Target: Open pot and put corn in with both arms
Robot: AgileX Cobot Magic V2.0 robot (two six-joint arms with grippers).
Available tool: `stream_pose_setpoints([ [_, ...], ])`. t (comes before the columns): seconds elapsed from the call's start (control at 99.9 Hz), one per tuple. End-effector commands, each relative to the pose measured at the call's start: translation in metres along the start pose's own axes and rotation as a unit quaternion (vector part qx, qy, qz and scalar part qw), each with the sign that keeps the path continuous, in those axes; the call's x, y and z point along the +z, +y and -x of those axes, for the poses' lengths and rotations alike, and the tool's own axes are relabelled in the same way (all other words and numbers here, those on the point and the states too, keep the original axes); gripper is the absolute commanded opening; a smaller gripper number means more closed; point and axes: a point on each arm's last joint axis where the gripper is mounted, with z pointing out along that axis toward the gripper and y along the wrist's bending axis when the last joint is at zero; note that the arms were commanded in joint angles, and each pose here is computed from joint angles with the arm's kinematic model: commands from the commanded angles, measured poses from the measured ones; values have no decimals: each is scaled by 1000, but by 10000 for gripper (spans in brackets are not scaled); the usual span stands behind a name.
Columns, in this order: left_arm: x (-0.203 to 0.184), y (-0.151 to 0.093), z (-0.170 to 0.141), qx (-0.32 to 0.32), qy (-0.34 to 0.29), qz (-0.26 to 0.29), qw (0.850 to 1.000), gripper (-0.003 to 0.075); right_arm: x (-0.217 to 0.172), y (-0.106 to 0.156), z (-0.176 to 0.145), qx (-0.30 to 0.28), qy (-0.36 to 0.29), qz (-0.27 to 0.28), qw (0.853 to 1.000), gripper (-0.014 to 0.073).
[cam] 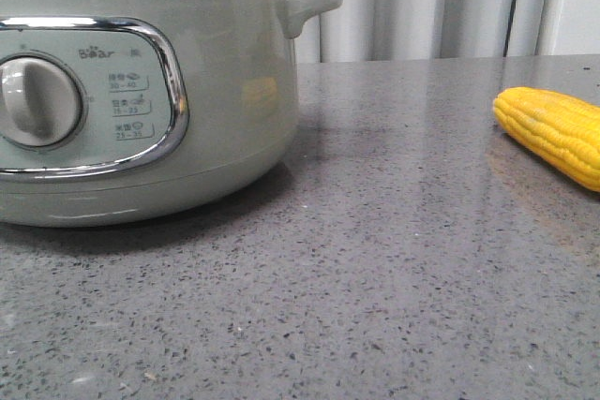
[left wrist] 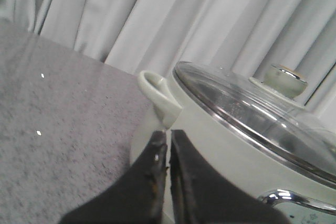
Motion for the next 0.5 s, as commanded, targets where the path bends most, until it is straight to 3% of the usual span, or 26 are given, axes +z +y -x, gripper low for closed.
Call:
stream_pose_setpoints([
  [0.0,3,-13,33,64,-22,5,998,-17,4,8,29,-51,-13,-9,999,-63],
  [0.05,5,-18,45,73,-27,5,997,0,10,11,39,-71,5,-17,997,-57],
  [0.12,11,-25,61,80,-33,4,996,91,16,16,55,-94,20,-27,995,-20],
  [0.21,21,-32,75,85,-30,6,996,295,24,21,72,-113,37,-37,992,75],
  [0.27,31,-34,80,87,-18,11,996,439,30,23,82,-119,55,-44,990,183],
  [0.34,41,-36,85,91,-7,15,996,498,37,25,89,-122,78,-51,988,316],
  [0.4,47,-37,89,118,-2,17,993,496,43,26,93,-123,95,-56,986,421],
  [0.49,58,-42,94,168,10,11,986,494,50,26,97,-128,98,-59,985,507],
])
